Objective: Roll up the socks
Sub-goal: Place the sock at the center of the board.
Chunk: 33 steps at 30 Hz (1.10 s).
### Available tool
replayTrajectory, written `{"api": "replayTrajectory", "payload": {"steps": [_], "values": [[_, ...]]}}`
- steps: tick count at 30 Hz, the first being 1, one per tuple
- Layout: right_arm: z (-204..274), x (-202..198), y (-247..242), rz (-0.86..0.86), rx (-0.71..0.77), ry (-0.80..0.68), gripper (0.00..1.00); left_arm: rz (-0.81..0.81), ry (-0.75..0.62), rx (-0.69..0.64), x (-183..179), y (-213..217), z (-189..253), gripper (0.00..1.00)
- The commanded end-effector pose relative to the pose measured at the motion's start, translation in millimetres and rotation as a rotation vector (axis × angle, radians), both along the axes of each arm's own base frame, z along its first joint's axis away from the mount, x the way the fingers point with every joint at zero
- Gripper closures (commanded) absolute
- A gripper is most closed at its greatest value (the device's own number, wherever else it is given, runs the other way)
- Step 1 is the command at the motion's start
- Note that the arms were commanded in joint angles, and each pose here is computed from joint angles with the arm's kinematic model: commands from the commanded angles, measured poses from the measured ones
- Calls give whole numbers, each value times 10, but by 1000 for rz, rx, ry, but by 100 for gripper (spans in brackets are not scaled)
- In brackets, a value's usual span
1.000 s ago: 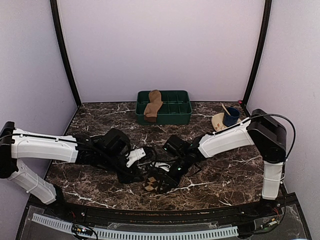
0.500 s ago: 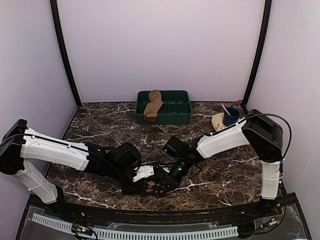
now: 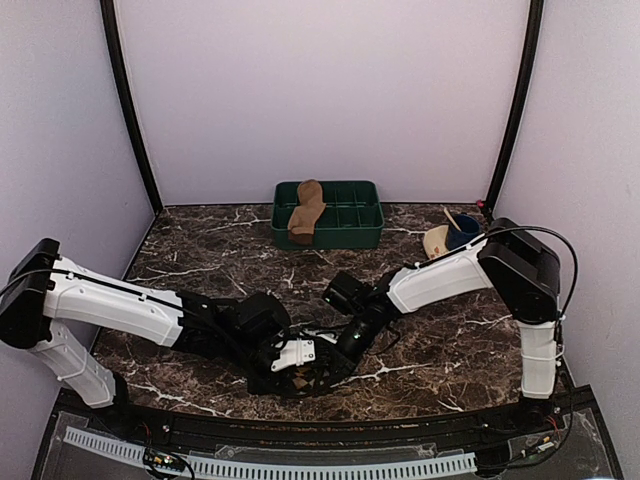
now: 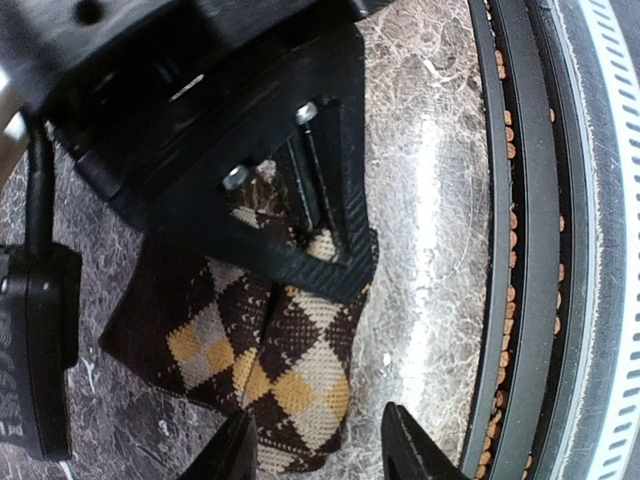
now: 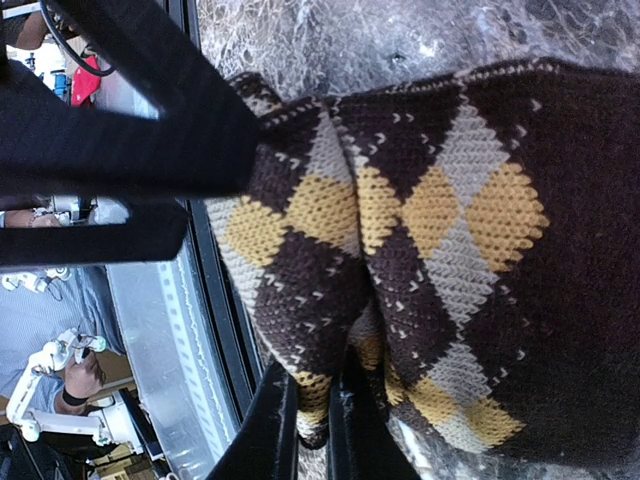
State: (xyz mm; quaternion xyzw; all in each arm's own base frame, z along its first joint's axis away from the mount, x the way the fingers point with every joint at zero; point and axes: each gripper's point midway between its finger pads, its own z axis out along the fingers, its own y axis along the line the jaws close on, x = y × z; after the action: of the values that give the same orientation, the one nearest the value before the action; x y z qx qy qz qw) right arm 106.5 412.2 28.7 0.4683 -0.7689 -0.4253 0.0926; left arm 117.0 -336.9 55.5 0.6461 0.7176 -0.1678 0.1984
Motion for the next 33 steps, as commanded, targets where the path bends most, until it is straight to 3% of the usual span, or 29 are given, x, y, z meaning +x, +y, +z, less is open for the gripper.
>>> {"api": "replayTrajectory", "payload": {"steps": [1, 9, 14, 18, 23, 27, 33], "values": [[-263, -15, -136, -2, -103, 1, 100, -40, -63, -13, 21, -103, 64, 55], [-263, -28, -142, 12, -108, 8, 100, -67, -85, 24, 22, -134, -71, 54], [-265, -33, -142, 17, -109, 13, 100, -75, -88, 63, 30, -135, -193, 59], [-280, -35, -152, 21, -116, 16, 100, -75, -96, 67, 48, -154, -213, 70], [-290, -42, -168, 21, -118, 21, 100, -81, -91, 84, 47, -153, -267, 98], [-297, -25, -192, 13, -123, 21, 99, -81, -73, 91, 24, -140, -304, 100], [-294, 29, -315, -51, -108, 36, 83, -70, -38, 103, -1, -106, -348, 100]]}}
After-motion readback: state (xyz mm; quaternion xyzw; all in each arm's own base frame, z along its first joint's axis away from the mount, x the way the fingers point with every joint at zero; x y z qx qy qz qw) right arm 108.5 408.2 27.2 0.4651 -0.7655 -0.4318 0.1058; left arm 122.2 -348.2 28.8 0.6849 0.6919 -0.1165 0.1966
